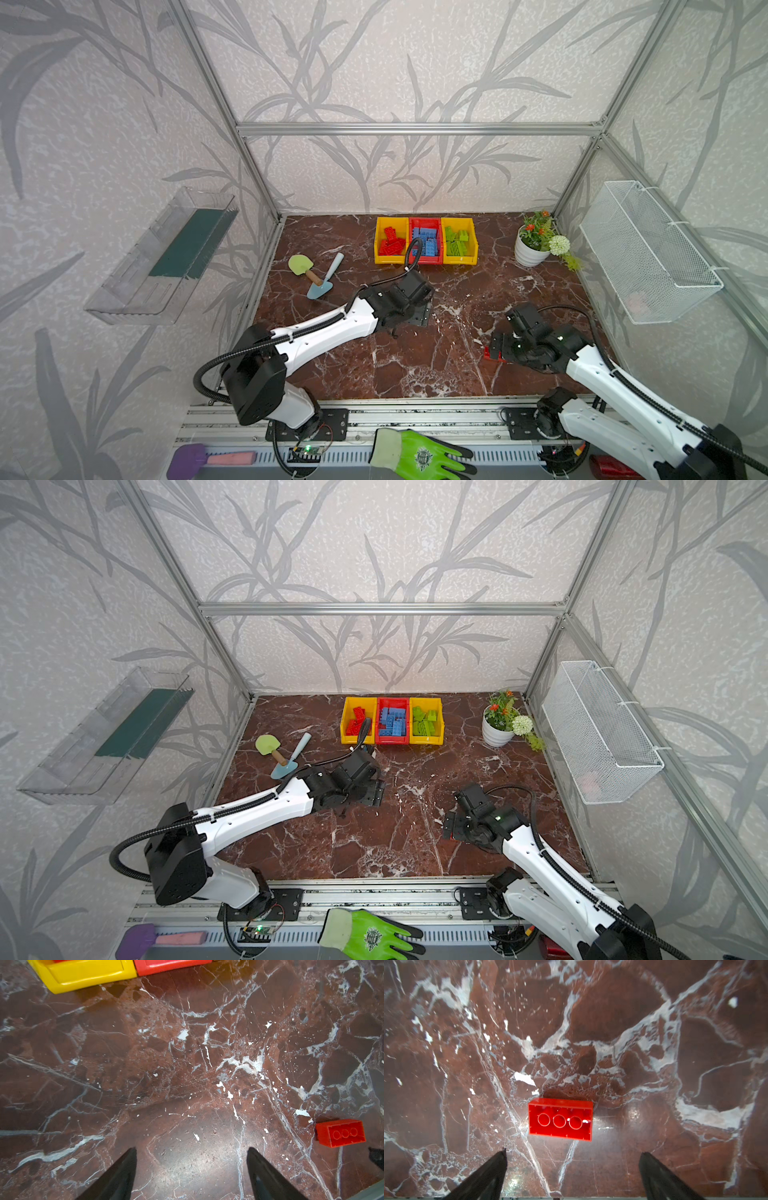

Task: Sort the legos into containers by color
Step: Move the lego to the center of the table.

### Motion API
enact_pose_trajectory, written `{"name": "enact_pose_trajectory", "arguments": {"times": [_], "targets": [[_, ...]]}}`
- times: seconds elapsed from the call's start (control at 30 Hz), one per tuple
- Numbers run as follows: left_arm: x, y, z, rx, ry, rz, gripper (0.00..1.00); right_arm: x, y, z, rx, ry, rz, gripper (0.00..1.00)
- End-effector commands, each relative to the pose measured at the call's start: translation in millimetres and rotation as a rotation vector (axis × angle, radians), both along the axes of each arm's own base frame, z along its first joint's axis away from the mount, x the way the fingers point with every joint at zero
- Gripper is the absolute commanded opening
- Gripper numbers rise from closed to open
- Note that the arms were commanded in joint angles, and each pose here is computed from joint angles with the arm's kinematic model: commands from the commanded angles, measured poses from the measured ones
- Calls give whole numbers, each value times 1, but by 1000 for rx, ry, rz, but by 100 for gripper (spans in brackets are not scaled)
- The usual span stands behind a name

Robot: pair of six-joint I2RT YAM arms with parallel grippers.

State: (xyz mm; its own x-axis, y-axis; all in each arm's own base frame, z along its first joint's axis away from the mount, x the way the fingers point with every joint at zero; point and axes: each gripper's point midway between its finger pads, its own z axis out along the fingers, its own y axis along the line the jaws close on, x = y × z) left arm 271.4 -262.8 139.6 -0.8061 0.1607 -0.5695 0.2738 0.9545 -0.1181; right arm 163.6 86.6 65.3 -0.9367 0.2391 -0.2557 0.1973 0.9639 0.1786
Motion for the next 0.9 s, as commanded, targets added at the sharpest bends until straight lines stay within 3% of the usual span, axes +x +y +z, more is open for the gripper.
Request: {"name": "enact_pose_trajectory", "arguments": {"times": [0.0,0.37,0.87], "targets": [[8,19,3,7,-56,81,84,7,7,-6,9,-7,-45,99],[23,73,2,-69,-53,243,85,16,16,-28,-49,75,-20,98],[29,113,-3,-123,-59,361,85,28,30,-35,-150,153,46,73]]}}
